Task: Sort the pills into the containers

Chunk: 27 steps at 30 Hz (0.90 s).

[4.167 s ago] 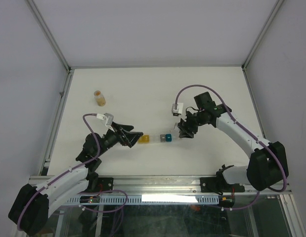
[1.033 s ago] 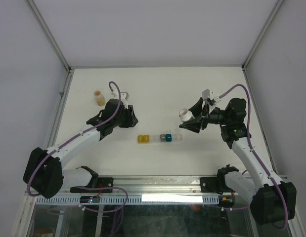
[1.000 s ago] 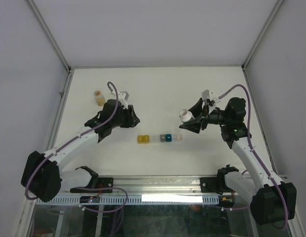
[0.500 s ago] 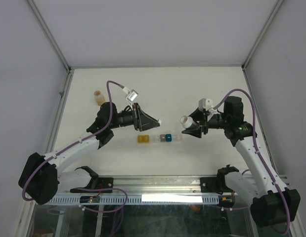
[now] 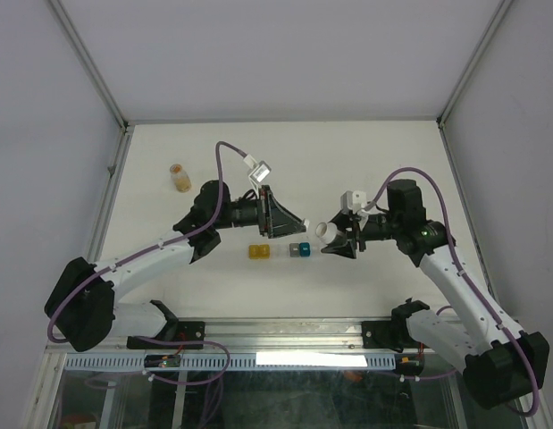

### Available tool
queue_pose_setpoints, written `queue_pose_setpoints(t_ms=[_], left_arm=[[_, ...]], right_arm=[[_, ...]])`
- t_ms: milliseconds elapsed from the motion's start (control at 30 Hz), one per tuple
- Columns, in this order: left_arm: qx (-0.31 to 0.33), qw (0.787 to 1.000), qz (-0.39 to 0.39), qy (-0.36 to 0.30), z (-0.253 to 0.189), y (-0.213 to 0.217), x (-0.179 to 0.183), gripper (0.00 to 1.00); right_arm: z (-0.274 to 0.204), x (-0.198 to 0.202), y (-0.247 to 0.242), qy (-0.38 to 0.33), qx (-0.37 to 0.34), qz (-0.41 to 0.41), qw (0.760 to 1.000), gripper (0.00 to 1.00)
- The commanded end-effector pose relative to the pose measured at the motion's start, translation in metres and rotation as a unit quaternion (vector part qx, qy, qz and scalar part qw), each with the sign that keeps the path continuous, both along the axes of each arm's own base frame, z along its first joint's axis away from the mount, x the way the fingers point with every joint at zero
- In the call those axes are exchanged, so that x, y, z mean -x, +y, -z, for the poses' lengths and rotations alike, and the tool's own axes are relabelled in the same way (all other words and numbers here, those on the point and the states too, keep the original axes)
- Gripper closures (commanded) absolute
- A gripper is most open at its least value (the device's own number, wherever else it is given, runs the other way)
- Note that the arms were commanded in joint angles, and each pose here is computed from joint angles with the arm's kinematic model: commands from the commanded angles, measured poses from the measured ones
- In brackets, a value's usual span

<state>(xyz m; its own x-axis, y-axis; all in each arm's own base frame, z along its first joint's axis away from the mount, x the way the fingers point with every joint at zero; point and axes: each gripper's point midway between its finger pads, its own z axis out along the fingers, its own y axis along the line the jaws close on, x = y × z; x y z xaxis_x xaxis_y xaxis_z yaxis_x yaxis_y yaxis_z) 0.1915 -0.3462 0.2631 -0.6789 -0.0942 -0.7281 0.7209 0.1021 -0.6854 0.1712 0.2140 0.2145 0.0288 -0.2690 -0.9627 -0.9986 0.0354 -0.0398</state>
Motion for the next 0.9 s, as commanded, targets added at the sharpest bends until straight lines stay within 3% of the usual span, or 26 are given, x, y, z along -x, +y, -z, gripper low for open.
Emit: queue_pose_setpoints(t_ms=[0, 867], left_arm=[[0.014, 0.999, -0.014, -0.043, -0.025, -0.012, -0.006, 0.72], [0.0, 0.999, 0.0, -0.035, -0.018, -0.031, 0.007, 0.73]], right_arm=[[-0.005, -0.004, 0.006, -0.028, 0.005, -0.006, 1.0, 1.0], [0.005, -0.008, 0.014, -0.018, 0.028, 0.001, 0.999, 1.0]])
